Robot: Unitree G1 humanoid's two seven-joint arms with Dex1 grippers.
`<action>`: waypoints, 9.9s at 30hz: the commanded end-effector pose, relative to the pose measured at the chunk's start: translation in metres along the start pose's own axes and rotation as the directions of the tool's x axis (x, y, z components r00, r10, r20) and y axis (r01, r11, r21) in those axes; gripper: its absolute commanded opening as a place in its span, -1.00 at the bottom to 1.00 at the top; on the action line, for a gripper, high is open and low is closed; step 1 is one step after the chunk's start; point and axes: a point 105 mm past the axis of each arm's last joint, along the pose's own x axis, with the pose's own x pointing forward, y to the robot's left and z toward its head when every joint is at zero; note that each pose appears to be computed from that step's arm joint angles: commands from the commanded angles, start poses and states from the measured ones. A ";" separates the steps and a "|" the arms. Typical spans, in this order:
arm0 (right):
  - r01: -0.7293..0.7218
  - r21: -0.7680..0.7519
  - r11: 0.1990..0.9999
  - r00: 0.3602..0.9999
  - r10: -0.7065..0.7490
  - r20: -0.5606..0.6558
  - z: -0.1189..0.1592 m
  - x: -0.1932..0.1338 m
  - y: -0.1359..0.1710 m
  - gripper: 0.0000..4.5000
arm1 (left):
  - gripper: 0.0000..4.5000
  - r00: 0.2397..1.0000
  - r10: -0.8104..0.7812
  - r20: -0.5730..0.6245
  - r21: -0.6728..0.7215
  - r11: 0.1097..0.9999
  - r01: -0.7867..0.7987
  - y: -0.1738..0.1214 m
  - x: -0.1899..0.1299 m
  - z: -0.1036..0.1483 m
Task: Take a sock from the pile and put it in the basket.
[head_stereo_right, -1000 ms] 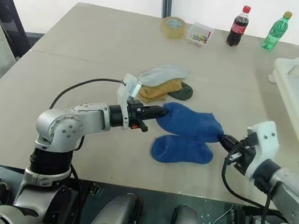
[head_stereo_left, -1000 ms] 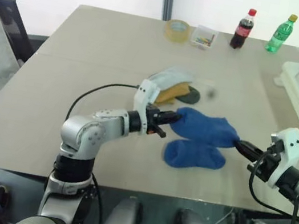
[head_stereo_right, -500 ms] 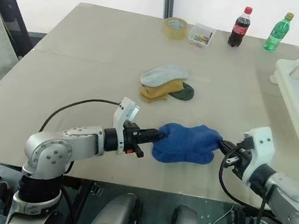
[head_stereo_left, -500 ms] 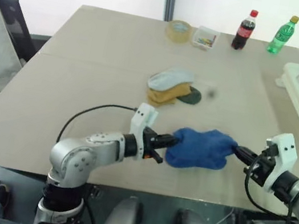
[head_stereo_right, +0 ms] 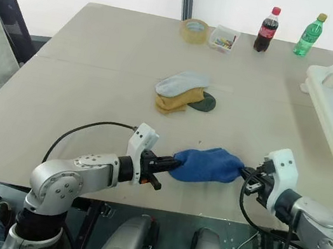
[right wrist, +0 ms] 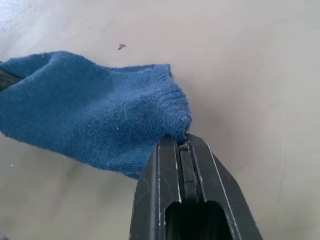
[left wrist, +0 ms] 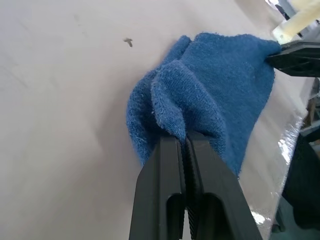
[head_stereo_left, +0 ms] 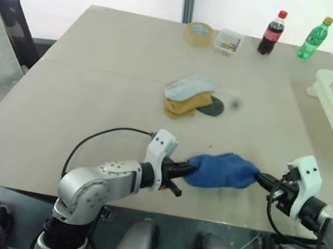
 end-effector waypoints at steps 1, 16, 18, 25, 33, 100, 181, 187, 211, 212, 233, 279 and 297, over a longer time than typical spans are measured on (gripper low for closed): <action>0.012 -0.032 0.999 0.999 -0.011 0.031 0.008 0.000 0.000 -1.00 | -0.94 0.999 -0.014 0.050 0.047 0.999 0.012 -0.010 -0.004 0.009; 0.035 -0.037 0.999 0.999 -0.034 0.013 0.000 0.011 -0.007 -1.00 | -0.94 1.000 -0.017 -0.023 0.060 0.998 0.018 -0.010 -0.002 -0.006; 0.033 -0.036 0.999 0.999 -0.033 0.002 -0.006 0.014 -0.006 -1.00 | -0.94 0.999 -0.009 -0.033 0.065 0.998 0.011 -0.008 0.000 -0.008; 0.032 -0.039 0.999 0.999 -0.034 -0.030 -0.022 0.023 -0.003 -0.48 | -1.00 0.998 0.054 -0.037 0.084 0.995 -0.051 0.007 0.005 -0.010; 0.076 -0.230 0.970 0.986 -0.039 0.159 0.006 0.011 -0.008 0.16 | -1.00 0.993 0.116 0.008 0.107 0.987 -0.116 0.023 0.015 -0.003; 0.350 -0.385 0.854 0.912 -0.215 0.350 -0.013 0.098 0.020 0.19 | 0.91 0.866 -0.494 0.073 -0.369 0.793 0.484 -0.010 0.044 0.025; 0.329 -0.407 0.852 0.913 -0.176 0.369 0.005 0.102 0.019 0.19 | 0.91 0.760 -0.599 0.251 -0.440 0.629 0.641 0.004 0.029 0.059; 0.329 -0.379 0.865 0.899 -0.163 0.407 0.033 0.080 0.014 0.19 | 0.91 0.762 -0.587 0.273 -0.473 0.608 0.638 -0.001 0.035 0.056; 0.357 -0.039 0.933 0.858 -0.311 0.408 0.042 0.000 -0.034 0.19 | 0.91 0.762 -0.551 0.339 -0.544 0.547 0.637 -0.028 0.085 0.073; 0.343 -0.019 0.939 0.854 -0.303 0.422 0.044 -0.004 -0.033 0.19 | 0.91 0.771 -0.543 0.332 -0.555 0.549 0.625 -0.029 0.089 0.071; 0.233 0.166 0.958 0.940 -0.265 0.213 0.006 0.034 -0.011 0.99 | 0.95 0.804 -0.507 0.310 -0.581 0.568 0.583 -0.025 0.104 0.064; 0.294 0.359 0.886 0.916 -0.369 0.161 0.057 -0.015 -0.077 -0.98 | 0.95 0.828 -0.516 0.219 0.662 0.702 0.262 -0.035 0.059 0.070; 0.449 0.765 0.463 0.529 -0.827 0.190 0.122 -0.116 -0.230 -0.98 | 0.95 0.720 -0.600 0.348 0.704 0.674 0.222 -0.052 0.060 0.100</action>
